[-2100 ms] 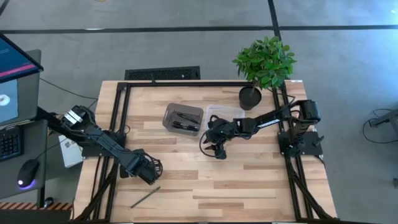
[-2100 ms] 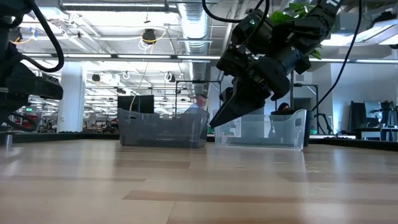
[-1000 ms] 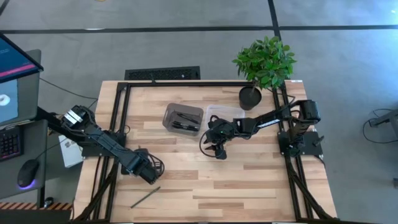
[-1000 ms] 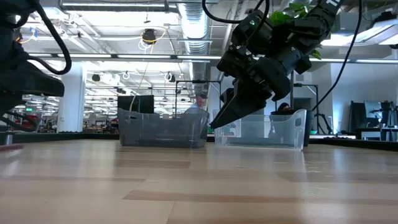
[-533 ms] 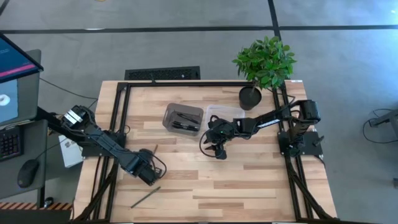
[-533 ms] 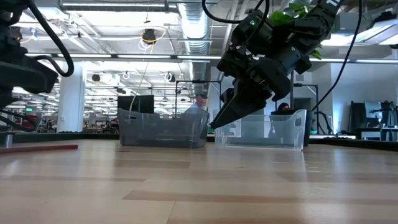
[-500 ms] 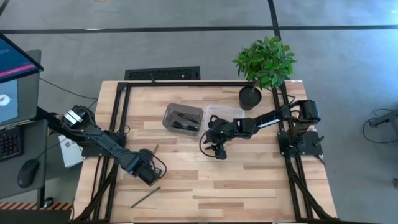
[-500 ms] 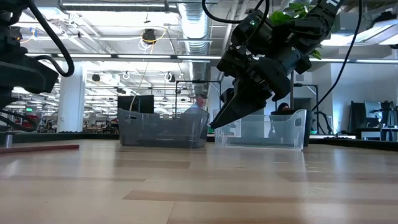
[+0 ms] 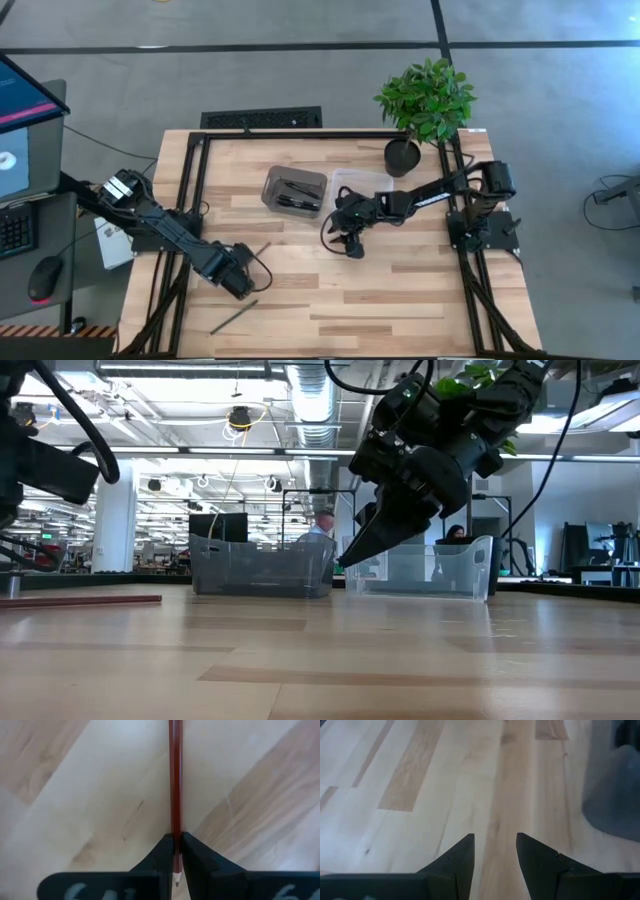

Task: Sort pens & pencils
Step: Put the brown colored pencil into the transparent bin

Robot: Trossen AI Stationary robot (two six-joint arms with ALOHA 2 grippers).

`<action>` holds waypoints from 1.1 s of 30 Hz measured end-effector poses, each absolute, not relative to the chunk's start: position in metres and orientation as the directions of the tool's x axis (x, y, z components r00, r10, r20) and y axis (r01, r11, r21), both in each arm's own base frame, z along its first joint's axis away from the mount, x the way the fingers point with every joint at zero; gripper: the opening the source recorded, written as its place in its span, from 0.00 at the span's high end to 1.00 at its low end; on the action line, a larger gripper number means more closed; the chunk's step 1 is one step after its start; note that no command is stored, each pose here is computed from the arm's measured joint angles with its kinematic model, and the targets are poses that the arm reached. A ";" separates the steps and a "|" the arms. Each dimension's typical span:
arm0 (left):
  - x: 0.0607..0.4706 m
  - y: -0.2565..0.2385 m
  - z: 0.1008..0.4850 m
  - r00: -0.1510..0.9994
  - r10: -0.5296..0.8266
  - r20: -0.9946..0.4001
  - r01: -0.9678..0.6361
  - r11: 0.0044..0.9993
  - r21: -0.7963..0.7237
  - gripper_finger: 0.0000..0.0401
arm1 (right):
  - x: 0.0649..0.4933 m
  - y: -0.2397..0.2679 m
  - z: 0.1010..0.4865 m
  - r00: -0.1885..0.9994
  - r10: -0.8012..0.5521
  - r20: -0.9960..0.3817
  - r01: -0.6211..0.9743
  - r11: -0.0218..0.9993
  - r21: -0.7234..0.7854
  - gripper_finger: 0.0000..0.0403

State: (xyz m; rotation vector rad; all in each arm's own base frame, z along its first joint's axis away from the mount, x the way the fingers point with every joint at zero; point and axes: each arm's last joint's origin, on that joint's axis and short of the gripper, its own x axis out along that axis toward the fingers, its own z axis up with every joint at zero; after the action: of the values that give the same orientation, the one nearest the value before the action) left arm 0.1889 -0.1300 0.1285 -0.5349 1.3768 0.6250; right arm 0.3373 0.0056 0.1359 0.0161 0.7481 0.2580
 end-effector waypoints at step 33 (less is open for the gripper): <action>0.230 -0.126 0.144 0.410 0.189 -0.892 -0.188 0.975 0.120 0.96 | 0.345 0.082 0.167 0.820 0.418 -0.390 -0.344 0.906 0.247 0.58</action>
State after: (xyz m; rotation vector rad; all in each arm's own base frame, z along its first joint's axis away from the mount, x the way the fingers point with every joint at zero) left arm 0.2300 -0.1259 0.1437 0.0010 1.1235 0.2371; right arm 0.3451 0.0815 0.1669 0.1692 0.4533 0.4076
